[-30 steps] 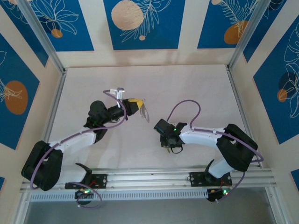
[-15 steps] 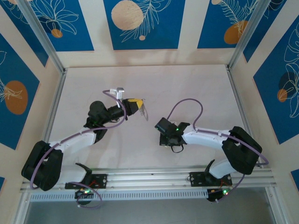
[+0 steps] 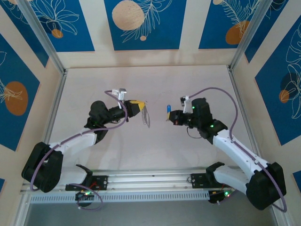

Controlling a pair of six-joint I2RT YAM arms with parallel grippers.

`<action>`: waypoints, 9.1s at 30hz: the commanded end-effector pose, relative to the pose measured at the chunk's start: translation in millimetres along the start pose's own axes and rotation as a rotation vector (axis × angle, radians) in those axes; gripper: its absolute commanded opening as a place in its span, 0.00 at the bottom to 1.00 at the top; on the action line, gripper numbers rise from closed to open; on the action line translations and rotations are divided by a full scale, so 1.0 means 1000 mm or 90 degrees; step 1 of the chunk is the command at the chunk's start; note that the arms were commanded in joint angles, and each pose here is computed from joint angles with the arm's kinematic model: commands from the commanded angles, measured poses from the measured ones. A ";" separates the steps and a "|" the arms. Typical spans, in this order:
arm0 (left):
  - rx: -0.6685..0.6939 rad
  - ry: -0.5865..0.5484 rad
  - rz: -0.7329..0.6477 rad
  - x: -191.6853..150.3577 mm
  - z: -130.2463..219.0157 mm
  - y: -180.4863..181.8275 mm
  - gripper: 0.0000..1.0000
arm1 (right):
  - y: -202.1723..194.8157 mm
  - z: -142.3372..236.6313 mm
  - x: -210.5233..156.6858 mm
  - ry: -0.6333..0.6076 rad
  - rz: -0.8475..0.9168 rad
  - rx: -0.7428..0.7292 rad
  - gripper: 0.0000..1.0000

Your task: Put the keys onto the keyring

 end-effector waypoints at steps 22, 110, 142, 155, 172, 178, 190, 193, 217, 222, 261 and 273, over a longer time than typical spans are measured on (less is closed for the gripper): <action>-0.025 -0.012 -0.028 0.017 -0.015 0.002 0.00 | -0.083 -0.051 -0.037 0.204 -0.044 -0.220 0.00; -0.046 -0.015 -0.033 0.019 -0.022 -0.010 0.00 | -0.119 -0.079 -0.060 0.254 -0.009 -0.365 0.15; -0.048 -0.015 -0.033 0.019 -0.023 -0.011 0.00 | -0.113 -0.069 -0.058 0.246 0.026 -0.360 0.31; -0.052 -0.016 -0.035 0.020 -0.025 -0.011 0.00 | -0.113 -0.079 -0.062 0.264 0.059 -0.384 0.31; -0.052 -0.016 -0.035 0.020 -0.025 -0.011 0.00 | -0.114 -0.087 -0.061 0.268 0.071 -0.394 0.29; -0.051 -0.017 -0.036 0.019 -0.025 -0.011 0.00 | -0.115 -0.089 -0.062 0.271 0.071 -0.394 0.25; -0.051 -0.017 -0.036 0.020 -0.025 -0.011 0.00 | -0.114 -0.084 -0.058 0.263 0.076 -0.403 0.07; -0.052 -0.018 -0.036 0.020 -0.025 -0.012 0.00 | -0.113 -0.081 -0.056 0.258 0.078 -0.402 0.00; -0.054 -0.019 -0.035 0.021 -0.026 -0.011 0.00 | -0.103 -0.065 -0.041 0.236 0.022 -0.306 0.26; -0.055 -0.019 -0.036 0.022 -0.027 -0.011 0.00 | -0.111 -0.077 -0.049 0.254 0.062 -0.372 0.32; -0.058 -0.021 -0.039 0.024 -0.028 -0.011 0.00 | -0.113 -0.086 -0.051 0.235 0.132 -0.465 0.00; -0.057 -0.022 -0.037 0.022 -0.028 -0.010 0.00 | -0.101 -0.070 -0.038 0.205 0.001 -0.270 0.00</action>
Point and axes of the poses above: each hand's point on the last joint's axis, 136 mm out from that joint toward the fingers, its own z axis back along the fingers, its own y axis along the line the jaws close on, x = y × z, the point moved 5 cm from there along z, back along the fingers, and after that the axes turned 10 degrees about -z, right-handed, at the moved point
